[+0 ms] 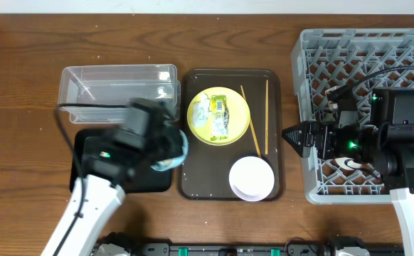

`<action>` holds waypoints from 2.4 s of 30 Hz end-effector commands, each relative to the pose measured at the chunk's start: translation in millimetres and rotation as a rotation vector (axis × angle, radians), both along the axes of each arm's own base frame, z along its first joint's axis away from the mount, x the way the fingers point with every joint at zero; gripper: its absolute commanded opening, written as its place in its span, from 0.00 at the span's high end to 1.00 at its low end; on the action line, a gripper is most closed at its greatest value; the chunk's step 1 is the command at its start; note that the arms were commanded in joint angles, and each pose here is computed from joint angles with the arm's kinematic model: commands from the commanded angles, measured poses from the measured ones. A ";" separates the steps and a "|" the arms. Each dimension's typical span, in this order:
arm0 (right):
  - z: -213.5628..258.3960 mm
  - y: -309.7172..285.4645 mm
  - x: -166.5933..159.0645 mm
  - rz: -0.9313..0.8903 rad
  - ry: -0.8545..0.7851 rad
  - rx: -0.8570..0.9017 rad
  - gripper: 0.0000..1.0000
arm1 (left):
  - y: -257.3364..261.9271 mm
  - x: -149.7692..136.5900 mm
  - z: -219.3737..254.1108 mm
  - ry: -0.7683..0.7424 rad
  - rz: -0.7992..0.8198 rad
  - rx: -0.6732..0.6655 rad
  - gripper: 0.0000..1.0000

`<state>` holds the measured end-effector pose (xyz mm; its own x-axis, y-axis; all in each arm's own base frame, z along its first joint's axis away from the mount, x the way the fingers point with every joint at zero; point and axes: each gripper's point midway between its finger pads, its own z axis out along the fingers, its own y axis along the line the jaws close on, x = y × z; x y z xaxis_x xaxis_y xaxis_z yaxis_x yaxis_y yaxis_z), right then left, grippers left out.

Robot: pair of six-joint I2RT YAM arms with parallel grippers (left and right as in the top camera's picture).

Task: Sort waste into correct bins and load items into the dishwasher rack
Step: 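Tip the light-blue bowl over the black tray to dump the rice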

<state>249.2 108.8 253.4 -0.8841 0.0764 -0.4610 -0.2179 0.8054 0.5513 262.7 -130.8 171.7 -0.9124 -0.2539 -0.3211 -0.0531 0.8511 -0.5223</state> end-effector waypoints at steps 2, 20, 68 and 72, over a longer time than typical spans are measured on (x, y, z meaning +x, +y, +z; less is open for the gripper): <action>-2.2 2.8 -3.0 0.024 0.001 -0.005 0.01 | -3.7 -4.8 30.5 0.014 -0.131 -0.383 0.94; -3.8 2.2 -4.9 0.023 0.012 -0.009 0.01 | 84.3 13.9 18.2 -0.068 0.053 -0.970 0.94; 0.4 0.7 4.4 0.019 -0.038 -0.021 0.01 | 52.4 -58.2 -47.9 0.193 0.040 -0.104 0.94; -0.1 0.7 3.7 0.019 -0.035 -0.022 0.01 | 20.2 -50.5 -46.7 0.125 -0.027 -0.026 0.94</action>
<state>254.4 107.2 255.1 -0.8687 0.0671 -0.4907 -0.2374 0.8132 0.5313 204.8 -110.2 132.2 -0.9657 -0.1748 -0.1922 -0.0139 0.7736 -0.6335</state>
